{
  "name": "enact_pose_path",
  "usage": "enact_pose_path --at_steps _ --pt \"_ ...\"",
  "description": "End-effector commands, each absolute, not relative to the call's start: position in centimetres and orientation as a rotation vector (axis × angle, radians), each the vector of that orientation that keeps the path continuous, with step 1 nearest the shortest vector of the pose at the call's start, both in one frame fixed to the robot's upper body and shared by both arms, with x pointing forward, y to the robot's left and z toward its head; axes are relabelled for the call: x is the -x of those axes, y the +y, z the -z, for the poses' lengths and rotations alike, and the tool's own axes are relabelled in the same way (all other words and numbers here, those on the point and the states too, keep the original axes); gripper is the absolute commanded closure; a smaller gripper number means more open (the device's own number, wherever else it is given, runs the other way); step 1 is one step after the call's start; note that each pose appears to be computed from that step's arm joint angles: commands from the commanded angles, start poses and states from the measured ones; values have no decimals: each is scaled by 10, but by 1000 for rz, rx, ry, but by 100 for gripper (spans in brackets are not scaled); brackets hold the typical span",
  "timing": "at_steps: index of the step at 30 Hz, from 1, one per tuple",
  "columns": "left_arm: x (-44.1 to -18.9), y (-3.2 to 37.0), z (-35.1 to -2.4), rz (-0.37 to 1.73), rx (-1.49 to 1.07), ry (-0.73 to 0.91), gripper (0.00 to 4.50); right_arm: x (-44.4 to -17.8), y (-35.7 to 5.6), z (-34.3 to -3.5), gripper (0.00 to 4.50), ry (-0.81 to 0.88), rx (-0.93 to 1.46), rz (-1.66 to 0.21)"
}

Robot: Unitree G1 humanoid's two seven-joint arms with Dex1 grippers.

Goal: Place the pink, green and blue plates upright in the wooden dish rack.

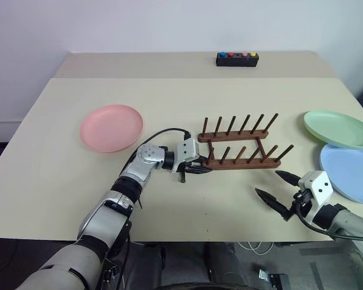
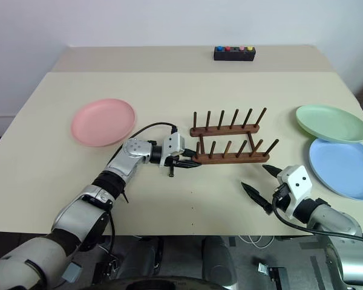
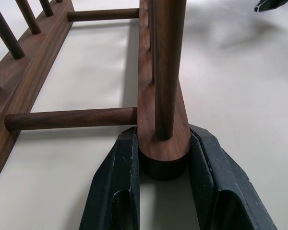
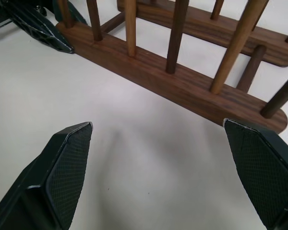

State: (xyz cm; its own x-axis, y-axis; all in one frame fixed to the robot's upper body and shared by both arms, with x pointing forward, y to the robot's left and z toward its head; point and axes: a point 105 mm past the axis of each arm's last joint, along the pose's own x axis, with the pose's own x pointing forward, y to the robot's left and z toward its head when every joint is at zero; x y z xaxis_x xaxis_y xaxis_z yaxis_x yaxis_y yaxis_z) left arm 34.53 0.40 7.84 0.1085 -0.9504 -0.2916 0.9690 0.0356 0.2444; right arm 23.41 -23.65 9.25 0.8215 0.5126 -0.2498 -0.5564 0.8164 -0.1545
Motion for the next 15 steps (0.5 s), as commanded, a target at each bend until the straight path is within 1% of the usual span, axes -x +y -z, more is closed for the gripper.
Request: enact_pose_path --at_steps 1,4,6,8,10,11,12,15 --pt "-351 13 -83 1444 -424 43 374 -233 -236 -106 0 145 242 -563" --pt "-353 15 -83 1432 -417 49 374 -235 -235 -106 0 143 242 -565" --pt "-353 16 -84 1427 -400 51 270 -236 -234 -107 0 141 242 -568" --pt "-354 17 -85 1425 -397 50 189 -236 -233 -107 0 139 241 -570" --pt "-356 19 -85 1408 -404 42 85 -236 -233 -106 0 140 242 -569" --pt "-356 21 -86 1402 -405 38 39 -236 -233 -106 0 142 244 -568" --pt "-357 23 -87 1393 -400 35 6 -236 -233 -105 0 143 246 -565" --pt "-360 34 -91 1352 -387 25 6 -238 -239 -104 0 154 255 -532"
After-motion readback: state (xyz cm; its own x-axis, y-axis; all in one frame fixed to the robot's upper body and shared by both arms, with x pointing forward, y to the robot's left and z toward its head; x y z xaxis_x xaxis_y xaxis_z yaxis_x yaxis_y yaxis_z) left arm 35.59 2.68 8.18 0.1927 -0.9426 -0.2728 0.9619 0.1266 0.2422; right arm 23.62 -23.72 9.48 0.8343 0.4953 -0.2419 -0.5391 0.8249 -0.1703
